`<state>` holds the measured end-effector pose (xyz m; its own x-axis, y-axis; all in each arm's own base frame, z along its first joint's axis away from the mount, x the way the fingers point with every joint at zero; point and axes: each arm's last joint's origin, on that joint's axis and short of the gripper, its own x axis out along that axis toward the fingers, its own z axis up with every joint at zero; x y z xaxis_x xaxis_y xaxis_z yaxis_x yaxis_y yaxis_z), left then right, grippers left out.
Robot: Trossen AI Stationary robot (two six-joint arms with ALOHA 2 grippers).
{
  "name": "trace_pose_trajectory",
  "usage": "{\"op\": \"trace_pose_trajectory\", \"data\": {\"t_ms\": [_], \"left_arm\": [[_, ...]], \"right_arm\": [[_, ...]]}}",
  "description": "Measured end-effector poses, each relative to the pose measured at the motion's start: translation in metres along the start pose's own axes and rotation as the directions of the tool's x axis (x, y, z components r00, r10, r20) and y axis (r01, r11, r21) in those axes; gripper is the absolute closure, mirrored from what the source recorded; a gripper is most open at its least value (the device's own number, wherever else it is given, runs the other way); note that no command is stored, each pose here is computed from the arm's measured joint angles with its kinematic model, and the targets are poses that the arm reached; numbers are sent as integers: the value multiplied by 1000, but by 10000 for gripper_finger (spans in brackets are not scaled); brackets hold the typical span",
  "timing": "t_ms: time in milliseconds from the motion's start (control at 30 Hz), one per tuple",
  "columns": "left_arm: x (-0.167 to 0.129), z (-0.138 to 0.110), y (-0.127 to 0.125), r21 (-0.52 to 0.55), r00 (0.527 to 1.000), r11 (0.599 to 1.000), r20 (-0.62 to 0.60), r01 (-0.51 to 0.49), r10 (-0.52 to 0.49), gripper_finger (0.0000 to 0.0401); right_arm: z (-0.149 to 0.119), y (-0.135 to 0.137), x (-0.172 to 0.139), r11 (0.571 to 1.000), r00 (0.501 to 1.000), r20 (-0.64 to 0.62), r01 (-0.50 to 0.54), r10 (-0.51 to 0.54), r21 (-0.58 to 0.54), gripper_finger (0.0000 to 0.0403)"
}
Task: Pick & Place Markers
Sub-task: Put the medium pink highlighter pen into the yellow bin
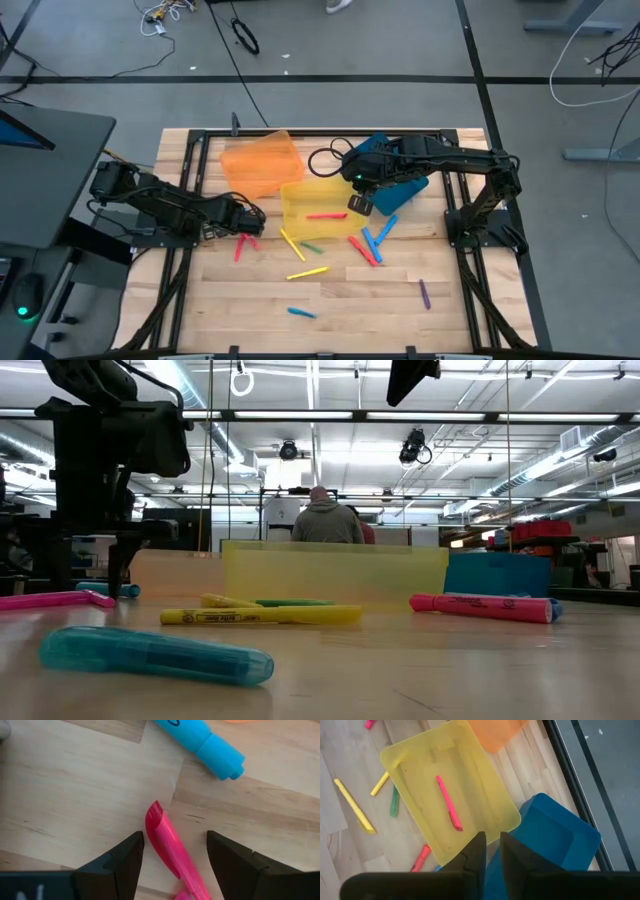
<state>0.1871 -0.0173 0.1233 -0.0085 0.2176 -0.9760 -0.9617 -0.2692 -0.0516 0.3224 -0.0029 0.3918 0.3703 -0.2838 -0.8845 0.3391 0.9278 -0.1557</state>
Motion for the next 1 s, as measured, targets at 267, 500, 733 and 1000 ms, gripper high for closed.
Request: {"op": "trace_pose_trajectory", "data": {"t_ms": [267, 500, 733, 1000], "left_arm": [[0, 0, 0, 1, 1000, 1000, 0, 1, -1, 212], [0, 0, -1, 2, 1000, 1000, 7, 15, -15, 247], [-1, 0, -2, 15, 999, 999, 20, 32, -32, 281], [-2, 0, -4, 59, 997, 996, 34, 65, -67, 312]], "right_arm": [[0, 0, 0, 1000, 1000, 1, 0, 0, 0, 347], [0, 0, 0, 1000, 1000, 2, 0, 0, 0, 347], [0, 0, 0, 1000, 1000, 3, -1, 1, 0, 347], [0, 0, 0, 1000, 1000, 4, -1, 1, 2, 347]]}}
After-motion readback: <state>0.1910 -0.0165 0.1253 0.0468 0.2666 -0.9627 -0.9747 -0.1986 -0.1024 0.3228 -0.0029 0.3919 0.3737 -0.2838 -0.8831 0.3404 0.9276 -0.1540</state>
